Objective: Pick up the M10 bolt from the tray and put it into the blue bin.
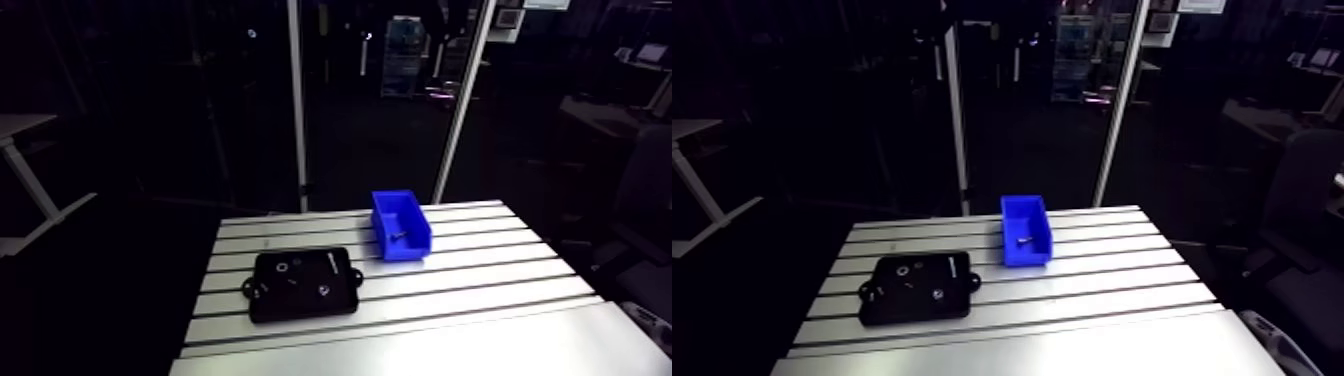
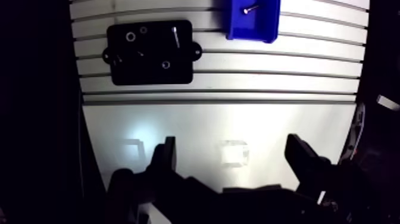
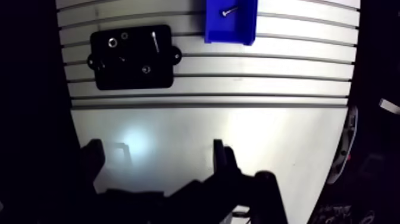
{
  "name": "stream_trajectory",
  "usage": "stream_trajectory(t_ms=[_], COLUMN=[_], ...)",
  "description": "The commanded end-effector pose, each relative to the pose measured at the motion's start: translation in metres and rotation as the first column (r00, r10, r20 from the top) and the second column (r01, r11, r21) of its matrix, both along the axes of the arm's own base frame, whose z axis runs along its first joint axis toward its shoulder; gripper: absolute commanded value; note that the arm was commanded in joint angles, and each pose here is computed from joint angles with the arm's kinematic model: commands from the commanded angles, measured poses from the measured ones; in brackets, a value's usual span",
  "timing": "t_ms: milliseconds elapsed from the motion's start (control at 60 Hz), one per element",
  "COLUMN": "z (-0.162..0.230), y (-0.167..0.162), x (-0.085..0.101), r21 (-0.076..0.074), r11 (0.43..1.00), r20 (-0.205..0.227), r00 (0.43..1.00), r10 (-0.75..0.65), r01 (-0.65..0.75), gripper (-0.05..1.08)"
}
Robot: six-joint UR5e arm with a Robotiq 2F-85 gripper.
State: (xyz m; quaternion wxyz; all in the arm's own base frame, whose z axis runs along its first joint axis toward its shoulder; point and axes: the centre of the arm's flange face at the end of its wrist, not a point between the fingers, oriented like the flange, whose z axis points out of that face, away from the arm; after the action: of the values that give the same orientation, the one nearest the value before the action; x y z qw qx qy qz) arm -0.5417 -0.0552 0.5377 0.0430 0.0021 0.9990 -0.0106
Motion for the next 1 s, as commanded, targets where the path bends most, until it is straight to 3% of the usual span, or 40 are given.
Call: stream_trajectory(t_ms=[17,817,1000], z=[-0.0256,-0.0228,-0.0196], y=[-0.0568,-0.0538,-0.0526], x=[-0.0208,-0.0204,-0.0198], r21=[-0.052,-0.047,-0.036], r11=[0.998,0.998,0.999], r20=[-0.002,-0.009,-0.012], r00=[1.0,0.999,1.0], r10=[-0.03,-0.032,-0.023], r01=[0.029,0.032,0.022], gripper=[0.01,0.01,0.01])
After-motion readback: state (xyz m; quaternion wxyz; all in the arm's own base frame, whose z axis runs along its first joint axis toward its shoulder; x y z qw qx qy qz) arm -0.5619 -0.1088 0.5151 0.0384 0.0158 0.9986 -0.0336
